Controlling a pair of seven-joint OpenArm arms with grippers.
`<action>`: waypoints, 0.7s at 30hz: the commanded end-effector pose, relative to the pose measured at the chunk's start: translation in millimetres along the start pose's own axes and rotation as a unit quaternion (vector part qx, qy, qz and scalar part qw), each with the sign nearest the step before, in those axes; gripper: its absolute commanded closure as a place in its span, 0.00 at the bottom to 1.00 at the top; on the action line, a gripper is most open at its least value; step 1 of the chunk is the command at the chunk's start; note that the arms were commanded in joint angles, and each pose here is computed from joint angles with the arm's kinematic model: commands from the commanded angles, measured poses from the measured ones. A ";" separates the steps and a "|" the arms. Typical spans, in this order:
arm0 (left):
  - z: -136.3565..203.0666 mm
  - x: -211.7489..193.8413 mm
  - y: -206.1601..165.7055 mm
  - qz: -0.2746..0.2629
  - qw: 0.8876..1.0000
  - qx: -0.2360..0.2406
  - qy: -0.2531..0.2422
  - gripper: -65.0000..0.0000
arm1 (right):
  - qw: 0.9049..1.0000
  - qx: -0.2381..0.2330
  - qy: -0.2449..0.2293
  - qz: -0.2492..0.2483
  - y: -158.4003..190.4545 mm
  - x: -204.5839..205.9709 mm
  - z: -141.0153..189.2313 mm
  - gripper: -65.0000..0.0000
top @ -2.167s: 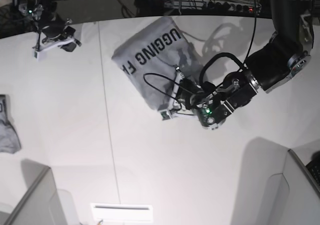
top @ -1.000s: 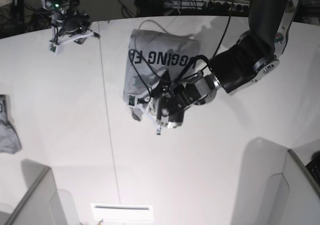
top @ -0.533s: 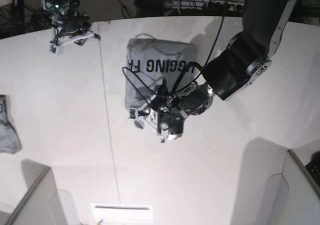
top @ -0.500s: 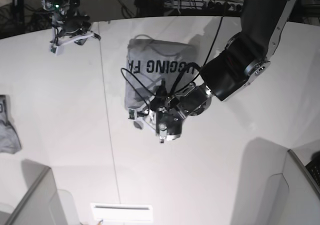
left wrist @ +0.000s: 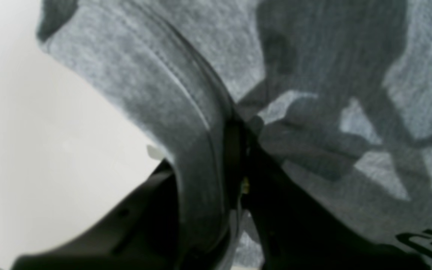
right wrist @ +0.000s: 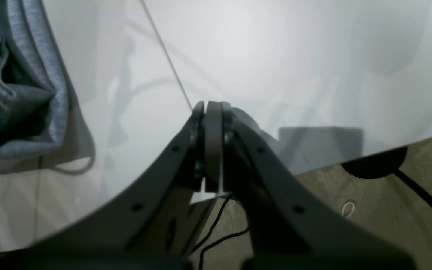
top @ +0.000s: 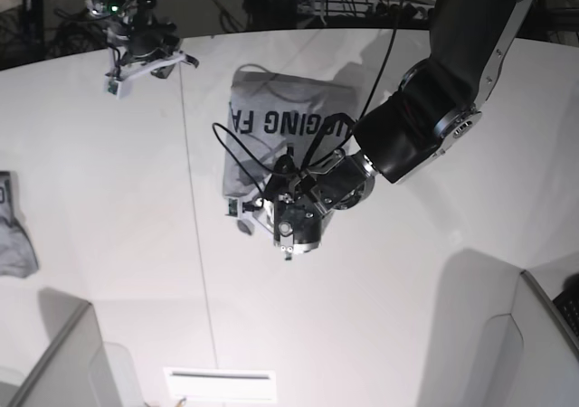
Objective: Fold the T-shirt properly
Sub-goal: 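Tuck and press the bundle's loose edge under with the left gripper, then open the left gripper and lift it off the folded shirt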
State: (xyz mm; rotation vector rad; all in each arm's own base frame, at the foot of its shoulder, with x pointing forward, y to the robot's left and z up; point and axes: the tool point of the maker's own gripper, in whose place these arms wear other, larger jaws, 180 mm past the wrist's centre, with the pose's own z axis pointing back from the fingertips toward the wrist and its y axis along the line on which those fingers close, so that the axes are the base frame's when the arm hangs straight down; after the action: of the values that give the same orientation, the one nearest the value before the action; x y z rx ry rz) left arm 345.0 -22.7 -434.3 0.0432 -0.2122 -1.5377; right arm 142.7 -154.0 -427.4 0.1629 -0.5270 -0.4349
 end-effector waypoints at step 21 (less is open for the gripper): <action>15.2 -1.6 29.1 0.001 1.000 0.029 0.005 0.47 | 1.000 0.002 -0.016 0.010 0.0 8.4 3.9 1.00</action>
State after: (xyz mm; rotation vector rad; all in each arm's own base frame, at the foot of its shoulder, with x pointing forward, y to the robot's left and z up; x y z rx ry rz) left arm 363.7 -21.7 -421.3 0.0672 -0.2467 -1.5248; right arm 142.9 -155.8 -427.2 0.1573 -0.5282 -0.4286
